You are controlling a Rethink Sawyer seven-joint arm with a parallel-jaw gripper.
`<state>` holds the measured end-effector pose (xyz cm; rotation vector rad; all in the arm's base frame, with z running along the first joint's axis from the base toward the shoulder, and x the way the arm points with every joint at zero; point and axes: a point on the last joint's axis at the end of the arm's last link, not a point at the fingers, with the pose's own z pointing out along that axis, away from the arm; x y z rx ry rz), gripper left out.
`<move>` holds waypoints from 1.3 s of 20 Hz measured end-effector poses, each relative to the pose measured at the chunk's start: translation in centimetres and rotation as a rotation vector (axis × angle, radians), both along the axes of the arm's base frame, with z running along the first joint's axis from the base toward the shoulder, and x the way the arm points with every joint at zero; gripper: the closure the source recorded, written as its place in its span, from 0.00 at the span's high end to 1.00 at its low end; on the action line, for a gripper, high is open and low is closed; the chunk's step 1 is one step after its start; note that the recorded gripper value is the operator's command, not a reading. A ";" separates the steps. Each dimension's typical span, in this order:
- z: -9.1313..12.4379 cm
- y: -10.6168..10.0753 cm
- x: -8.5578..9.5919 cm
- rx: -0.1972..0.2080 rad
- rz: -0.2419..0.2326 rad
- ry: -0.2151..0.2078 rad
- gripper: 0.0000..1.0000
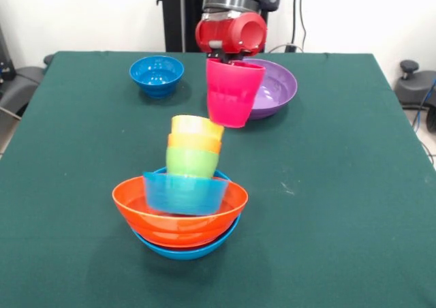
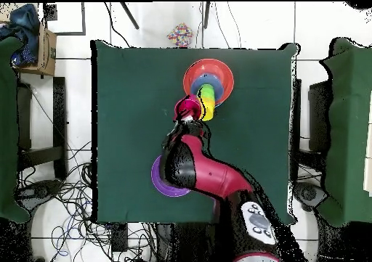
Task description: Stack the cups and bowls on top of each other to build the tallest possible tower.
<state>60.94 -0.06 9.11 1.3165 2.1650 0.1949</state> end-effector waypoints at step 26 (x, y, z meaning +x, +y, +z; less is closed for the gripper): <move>1.2 -1.0 -0.8 -0.170 -0.061 0.127 1.00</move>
